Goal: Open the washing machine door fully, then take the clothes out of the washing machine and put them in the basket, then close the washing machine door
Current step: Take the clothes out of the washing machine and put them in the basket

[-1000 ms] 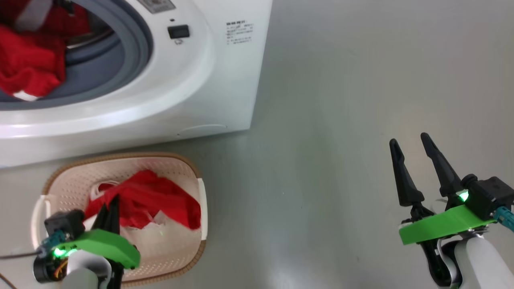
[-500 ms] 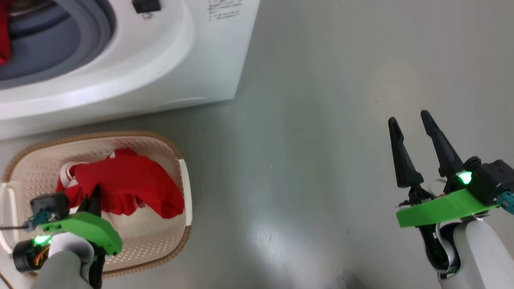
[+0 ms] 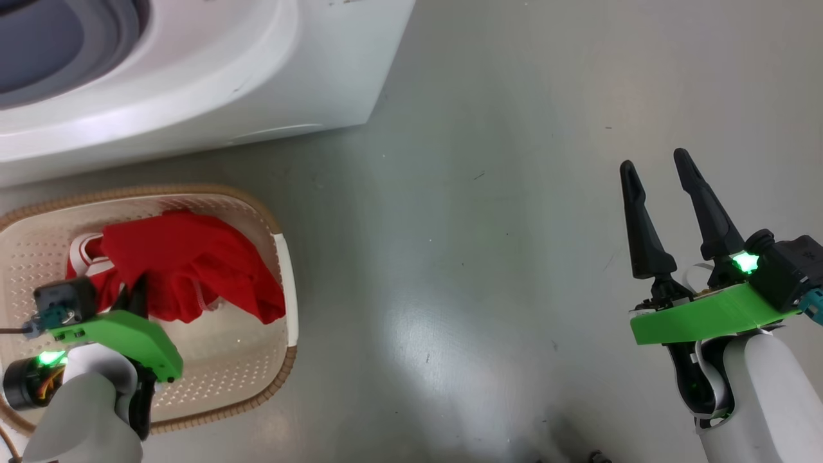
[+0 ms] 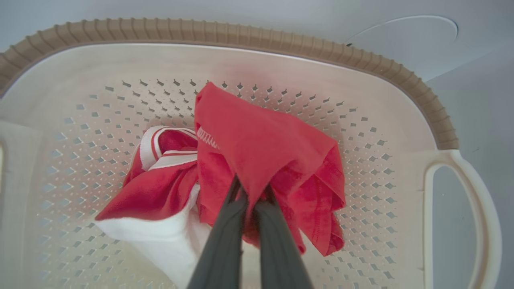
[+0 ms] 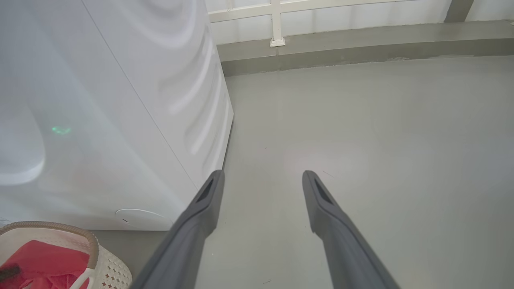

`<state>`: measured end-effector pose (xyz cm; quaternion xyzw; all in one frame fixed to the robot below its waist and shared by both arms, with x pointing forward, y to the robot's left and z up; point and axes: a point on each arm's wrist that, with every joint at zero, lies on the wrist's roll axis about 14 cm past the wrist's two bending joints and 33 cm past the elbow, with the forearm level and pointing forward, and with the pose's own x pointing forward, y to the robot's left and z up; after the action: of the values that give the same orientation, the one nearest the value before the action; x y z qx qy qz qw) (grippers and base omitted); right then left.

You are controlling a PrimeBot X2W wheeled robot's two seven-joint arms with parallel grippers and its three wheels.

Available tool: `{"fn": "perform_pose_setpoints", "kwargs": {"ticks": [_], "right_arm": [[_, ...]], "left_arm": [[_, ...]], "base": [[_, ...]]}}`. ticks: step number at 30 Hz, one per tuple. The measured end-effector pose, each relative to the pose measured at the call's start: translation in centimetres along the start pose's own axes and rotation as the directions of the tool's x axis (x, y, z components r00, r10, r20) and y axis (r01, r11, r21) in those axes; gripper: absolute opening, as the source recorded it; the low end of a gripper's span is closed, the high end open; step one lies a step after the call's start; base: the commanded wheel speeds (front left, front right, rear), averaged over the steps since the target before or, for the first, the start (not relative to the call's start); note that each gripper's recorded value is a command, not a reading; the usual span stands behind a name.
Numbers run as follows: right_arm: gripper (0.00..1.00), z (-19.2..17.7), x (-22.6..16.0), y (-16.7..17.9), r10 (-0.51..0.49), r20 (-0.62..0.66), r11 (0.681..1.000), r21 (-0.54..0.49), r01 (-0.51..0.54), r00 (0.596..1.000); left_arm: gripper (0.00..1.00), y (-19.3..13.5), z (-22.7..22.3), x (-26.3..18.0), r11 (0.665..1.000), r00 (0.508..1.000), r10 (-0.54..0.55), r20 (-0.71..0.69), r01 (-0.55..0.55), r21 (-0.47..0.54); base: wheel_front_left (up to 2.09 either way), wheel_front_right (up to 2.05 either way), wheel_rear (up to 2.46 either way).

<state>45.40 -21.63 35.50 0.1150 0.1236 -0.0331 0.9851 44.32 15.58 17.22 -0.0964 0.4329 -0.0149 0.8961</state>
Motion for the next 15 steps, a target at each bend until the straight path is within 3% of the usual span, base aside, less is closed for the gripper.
{"fn": "perform_pose_setpoints", "kwargs": {"ticks": [1, 2, 10, 15], "right_arm": [[1.0, 0.0, 0.0, 0.0, 0.0, 0.001, 1.0, 0.0, 0.0, 1.0], [1.0, 0.1, 0.0, 0.1, 0.001, 0.003, 1.0, 0.001, -0.001, 1.0], [1.0, 0.8, 0.0, 0.5, 0.013, 0.021, 1.0, 0.004, -0.013, 1.0], [1.0, 1.7, -0.2, 1.0, 0.025, 0.039, 1.0, 0.008, -0.026, 0.999]], "left_arm": [[0.94, 0.0, -0.1, -0.1, 1.0, 1.0, 0.001, -0.003, -0.001, 0.0], [1.0, 0.1, -0.1, -0.1, 1.0, 1.0, 0.002, -0.004, -0.002, 0.0], [1.0, 0.3, 0.9, -0.8, 1.0, 1.0, 0.015, 0.022, -0.015, -0.017], [1.0, 0.7, 2.3, -1.6, 0.996, 0.997, 0.039, 0.071, -0.033, -0.081]], "base": [[0.0, 0.0, 0.0], [0.0, 0.0, 0.0], [0.0, 0.0, 0.0], [0.0, 0.0, 0.0]]}}
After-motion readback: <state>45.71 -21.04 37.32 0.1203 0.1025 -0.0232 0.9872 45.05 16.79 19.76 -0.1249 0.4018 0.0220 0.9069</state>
